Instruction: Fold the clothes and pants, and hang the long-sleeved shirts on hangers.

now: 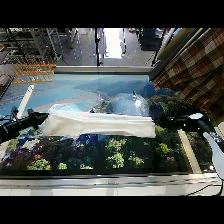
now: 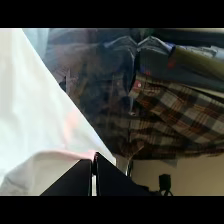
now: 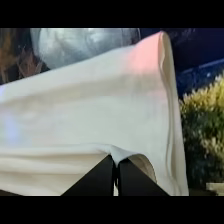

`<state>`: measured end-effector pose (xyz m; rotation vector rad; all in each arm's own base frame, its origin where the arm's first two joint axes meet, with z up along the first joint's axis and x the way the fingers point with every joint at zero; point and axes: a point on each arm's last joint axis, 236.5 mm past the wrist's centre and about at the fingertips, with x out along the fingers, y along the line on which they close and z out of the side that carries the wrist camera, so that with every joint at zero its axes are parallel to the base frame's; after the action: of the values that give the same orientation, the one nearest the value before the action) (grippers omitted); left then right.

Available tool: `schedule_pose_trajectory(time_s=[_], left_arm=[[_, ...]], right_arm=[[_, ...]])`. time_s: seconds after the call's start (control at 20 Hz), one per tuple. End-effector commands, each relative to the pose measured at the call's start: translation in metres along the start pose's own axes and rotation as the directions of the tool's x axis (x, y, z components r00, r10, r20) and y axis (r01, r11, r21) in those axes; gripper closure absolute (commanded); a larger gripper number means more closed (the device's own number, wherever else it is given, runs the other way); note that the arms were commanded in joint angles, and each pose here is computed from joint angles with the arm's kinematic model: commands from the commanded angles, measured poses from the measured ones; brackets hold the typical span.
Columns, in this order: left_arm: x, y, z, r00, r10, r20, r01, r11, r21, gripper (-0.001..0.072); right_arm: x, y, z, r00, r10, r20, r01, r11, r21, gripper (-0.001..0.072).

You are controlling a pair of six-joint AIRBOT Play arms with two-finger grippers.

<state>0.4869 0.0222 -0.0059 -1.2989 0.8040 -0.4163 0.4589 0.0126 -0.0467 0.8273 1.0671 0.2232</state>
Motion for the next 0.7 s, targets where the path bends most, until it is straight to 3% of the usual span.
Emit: schedule_pose_trajectory(time_s=[0.0,0.05,0.1,0.15,0.2,0.45,0.65], left_arm=[[0.042,0.015,0.014,0.999,-0.016,0.031,0.017,0.998,-0.061,0.0701],[0.051,0.011,0.016,0.999,-0.031,0.025,0.033,0.998,-0.058,0.0672],[0.057,0.003,0.019,0.998,-0.053,0.028,0.055,0.997,-0.053,0.0489],[0.058,-0.005,0.024,0.997,-0.071,0.037,0.073,0.996,-0.046,0.0348],[0.057,-0.013,0.027,0.995,-0.088,0.039,0.089,0.995,-0.032,0.0339],[0.018,-0.051,0.039,0.984,-0.176,0.016,0.173,0.978,0.117,0.0352],[0.011,-0.050,0.009,0.997,-0.001,-0.079,0.029,0.937,0.347,0.0363]], right_arm=[[0.038,-0.003,0.026,0.999,-0.003,0.036,0.002,1.000,0.019,0.0699],[0.043,0.000,0.031,0.999,0.000,0.035,-0.001,1.000,0.006,0.0695],[0.044,0.001,0.036,0.999,0.003,0.041,-0.003,1.000,0.000,0.0602],[0.040,-0.001,0.038,0.999,-0.006,0.039,0.006,1.000,-0.016,0.0412],[0.032,-0.006,0.036,1.000,-0.020,0.018,0.020,0.999,-0.035,0.0280],[-0.009,-0.044,-0.035,0.955,-0.053,-0.291,0.044,0.998,-0.039,0.0242],[0.023,-0.051,-0.047,0.956,-0.069,-0.286,0.057,0.997,-0.049,0.0177]])
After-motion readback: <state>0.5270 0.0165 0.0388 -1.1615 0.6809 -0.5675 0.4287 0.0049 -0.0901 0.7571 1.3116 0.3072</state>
